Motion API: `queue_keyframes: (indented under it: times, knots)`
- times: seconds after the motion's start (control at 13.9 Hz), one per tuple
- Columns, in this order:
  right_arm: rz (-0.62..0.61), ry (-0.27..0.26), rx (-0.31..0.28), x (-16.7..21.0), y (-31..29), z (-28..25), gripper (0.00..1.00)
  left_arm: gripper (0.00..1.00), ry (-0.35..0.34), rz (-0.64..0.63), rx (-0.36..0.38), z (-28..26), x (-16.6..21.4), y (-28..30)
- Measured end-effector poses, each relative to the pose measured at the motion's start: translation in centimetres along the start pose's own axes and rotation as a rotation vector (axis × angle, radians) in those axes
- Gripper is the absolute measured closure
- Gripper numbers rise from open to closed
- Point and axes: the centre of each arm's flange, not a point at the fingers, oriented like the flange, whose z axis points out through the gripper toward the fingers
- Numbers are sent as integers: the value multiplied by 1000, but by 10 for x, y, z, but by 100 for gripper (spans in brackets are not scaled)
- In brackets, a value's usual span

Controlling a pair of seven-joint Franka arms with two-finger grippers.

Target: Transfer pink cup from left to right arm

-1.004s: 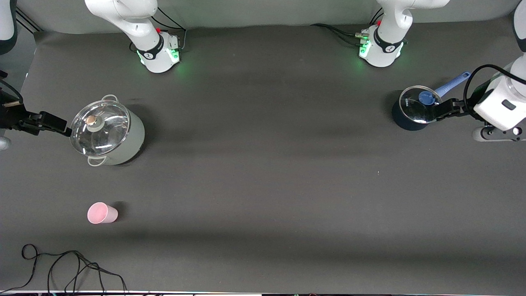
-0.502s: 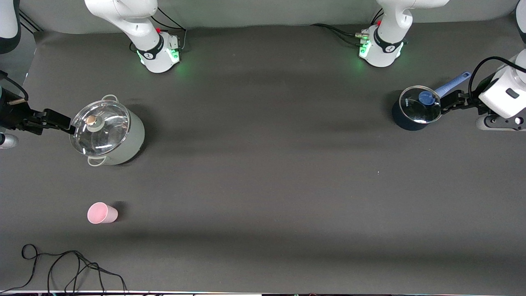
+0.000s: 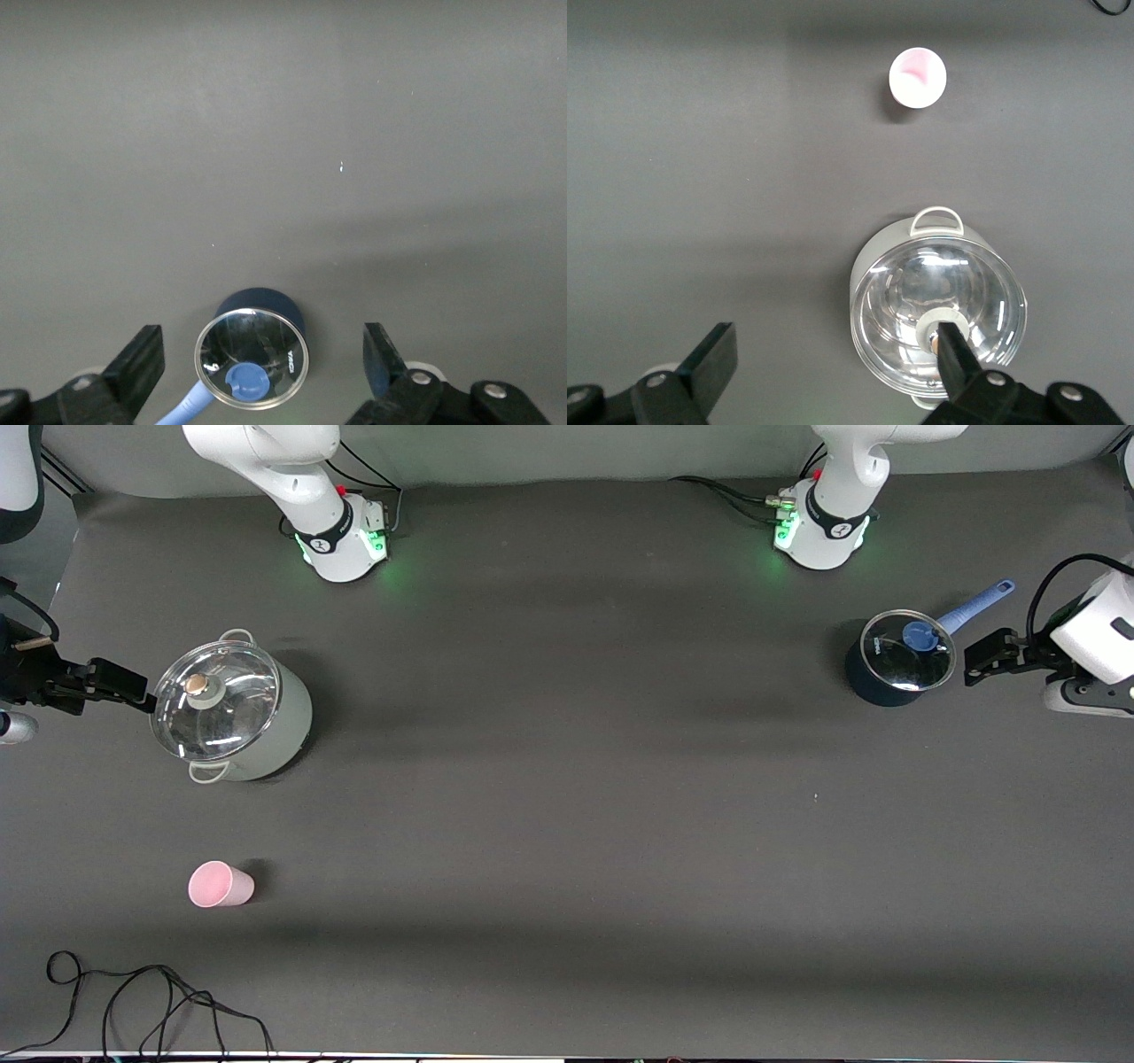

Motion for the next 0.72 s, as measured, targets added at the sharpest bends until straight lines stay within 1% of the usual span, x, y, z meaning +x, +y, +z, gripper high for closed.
queue_keyframes:
  times: [0.22, 0.72]
  knots:
    - [-1, -1, -1, 0, 0, 0, 0, 0, 30, 11, 4, -10, 7, 0]
    - [-2, -1, -1, 0, 0, 0, 0, 0, 9, 18, 2, 1, 13, 1]
